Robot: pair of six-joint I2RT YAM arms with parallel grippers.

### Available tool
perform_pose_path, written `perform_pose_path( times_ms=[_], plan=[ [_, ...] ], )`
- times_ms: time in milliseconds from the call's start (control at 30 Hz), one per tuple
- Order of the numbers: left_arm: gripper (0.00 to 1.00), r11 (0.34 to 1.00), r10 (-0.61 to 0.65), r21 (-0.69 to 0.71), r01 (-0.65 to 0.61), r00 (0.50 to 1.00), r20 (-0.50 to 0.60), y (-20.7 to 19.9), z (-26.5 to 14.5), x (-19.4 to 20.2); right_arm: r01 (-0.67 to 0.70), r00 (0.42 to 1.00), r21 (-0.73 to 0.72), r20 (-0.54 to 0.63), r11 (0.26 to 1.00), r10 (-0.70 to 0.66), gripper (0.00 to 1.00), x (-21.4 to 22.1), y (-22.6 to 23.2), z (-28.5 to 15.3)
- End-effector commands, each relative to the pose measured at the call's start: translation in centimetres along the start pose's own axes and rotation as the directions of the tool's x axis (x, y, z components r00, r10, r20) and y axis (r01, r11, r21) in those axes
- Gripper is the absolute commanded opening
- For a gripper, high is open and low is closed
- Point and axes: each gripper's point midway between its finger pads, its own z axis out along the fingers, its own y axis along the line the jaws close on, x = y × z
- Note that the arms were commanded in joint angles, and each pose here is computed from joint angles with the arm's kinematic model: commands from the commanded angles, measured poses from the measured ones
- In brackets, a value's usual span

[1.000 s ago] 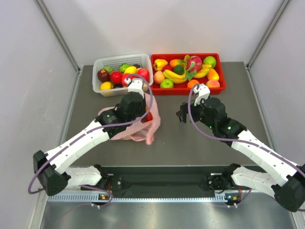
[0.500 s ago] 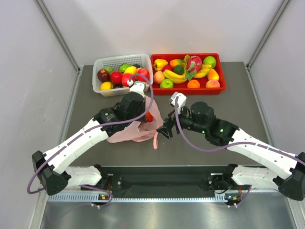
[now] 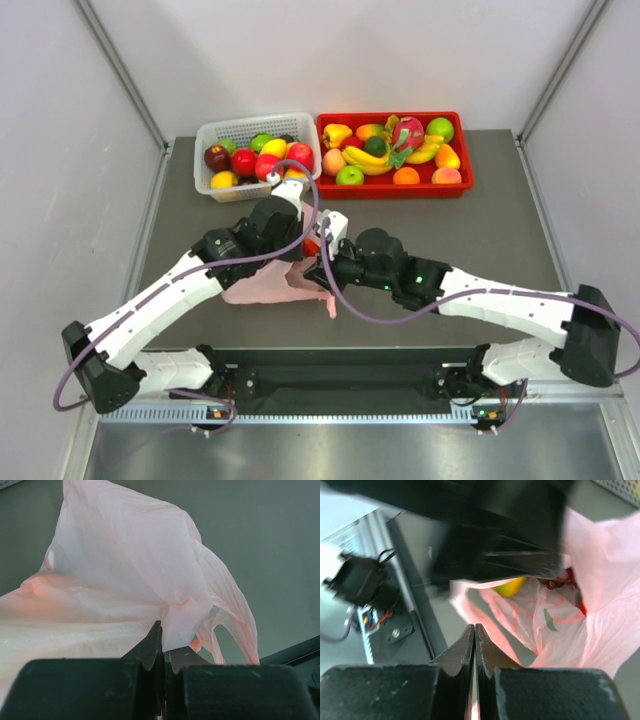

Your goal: Untie the knot of the plastic bag and take out the fruit

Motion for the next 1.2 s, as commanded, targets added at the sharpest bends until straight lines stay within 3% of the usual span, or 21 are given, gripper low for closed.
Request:
perform_pose_path(
  times_ms=[0, 133, 367, 400, 467, 700, 833, 1167],
  plan=[
    [0.00, 0.999, -0.045, -0.003, 0.045, 0.997, 0.064, 0.6, -1.4, -1.0, -0.106, 0.989, 0.069, 0.114, 0.992, 0.098, 0.00, -2.2, -0.8, 2.1],
    [0.00, 0.995, -0.088, 0.050, 0.082, 0.987, 0.137, 0.3, -3.1, -2.3, -0.221, 0.969, 0.264, 0.166, 0.939, 0.182, 0.00, -0.4, -4.8, 3.5],
    [0.00, 0.986, -0.111, 0.137, 0.092, 0.984, 0.140, -0.9, -3.5, -1.8, -0.284, 0.959, 0.342, 0.118, 0.896, 0.259, 0.09, 4.2, -7.7, 8.2],
    [0.00, 0.985, -0.110, 0.146, 0.090, 0.985, 0.132, -1.0, -3.4, -1.6, -0.289, 0.957, 0.357, 0.119, 0.888, 0.264, 0.02, 4.5, -8.2, 8.5],
    [0.00, 0.986, -0.102, 0.145, 0.086, 0.988, 0.111, -1.0, -3.0, -0.8, -0.316, 0.948, 0.459, 0.128, 0.830, 0.291, 0.00, 5.6, -10.6, 8.5],
    [0.00, 0.985, -0.079, 0.157, 0.068, 0.994, 0.070, -0.7, -2.5, 1.6, -0.360, 0.924, 0.715, 0.186, 0.600, 0.333, 0.00, 8.1, -19.1, 3.5],
    [0.00, 0.978, -0.071, 0.198, 0.061, 0.997, 0.044, -1.3, -1.6, 3.0, -0.353, 0.918, 0.775, 0.180, 0.524, 0.353, 0.06, 9.6, -22.3, 0.8],
    [0.00, 0.951, -0.100, 0.300, 0.076, 0.993, 0.066, -3.1, -0.4, 3.7, -0.385, 0.901, 0.864, 0.276, 0.324, 0.335, 0.06, 10.6, -27.7, -8.0]
  ],
)
